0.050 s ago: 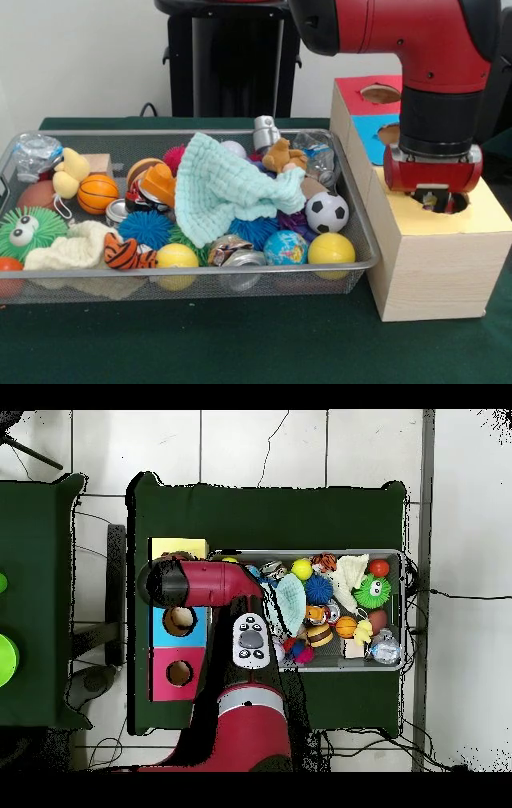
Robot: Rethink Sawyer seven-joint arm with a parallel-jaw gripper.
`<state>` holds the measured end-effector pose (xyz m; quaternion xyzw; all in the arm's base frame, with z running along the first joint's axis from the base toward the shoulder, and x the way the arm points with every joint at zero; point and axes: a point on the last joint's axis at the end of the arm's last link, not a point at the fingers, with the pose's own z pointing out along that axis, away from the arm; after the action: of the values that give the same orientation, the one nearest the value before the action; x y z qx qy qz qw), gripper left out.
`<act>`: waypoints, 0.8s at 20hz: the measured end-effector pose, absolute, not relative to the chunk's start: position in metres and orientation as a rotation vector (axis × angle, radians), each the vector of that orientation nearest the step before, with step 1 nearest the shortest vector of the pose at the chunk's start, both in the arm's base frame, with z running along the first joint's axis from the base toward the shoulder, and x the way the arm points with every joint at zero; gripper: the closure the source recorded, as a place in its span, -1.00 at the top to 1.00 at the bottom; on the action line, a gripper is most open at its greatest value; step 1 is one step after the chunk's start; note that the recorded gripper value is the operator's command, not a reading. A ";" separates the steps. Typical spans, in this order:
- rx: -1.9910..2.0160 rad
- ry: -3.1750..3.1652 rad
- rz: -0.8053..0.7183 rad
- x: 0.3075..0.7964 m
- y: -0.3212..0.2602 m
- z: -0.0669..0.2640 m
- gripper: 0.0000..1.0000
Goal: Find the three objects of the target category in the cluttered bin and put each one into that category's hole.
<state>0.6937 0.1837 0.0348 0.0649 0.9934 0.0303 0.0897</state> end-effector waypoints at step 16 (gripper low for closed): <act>0.212 3.060 0.113 0.691 0.176 0.089 1.00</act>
<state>0.6912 0.1756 0.0891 0.0689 0.9963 0.0367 0.0363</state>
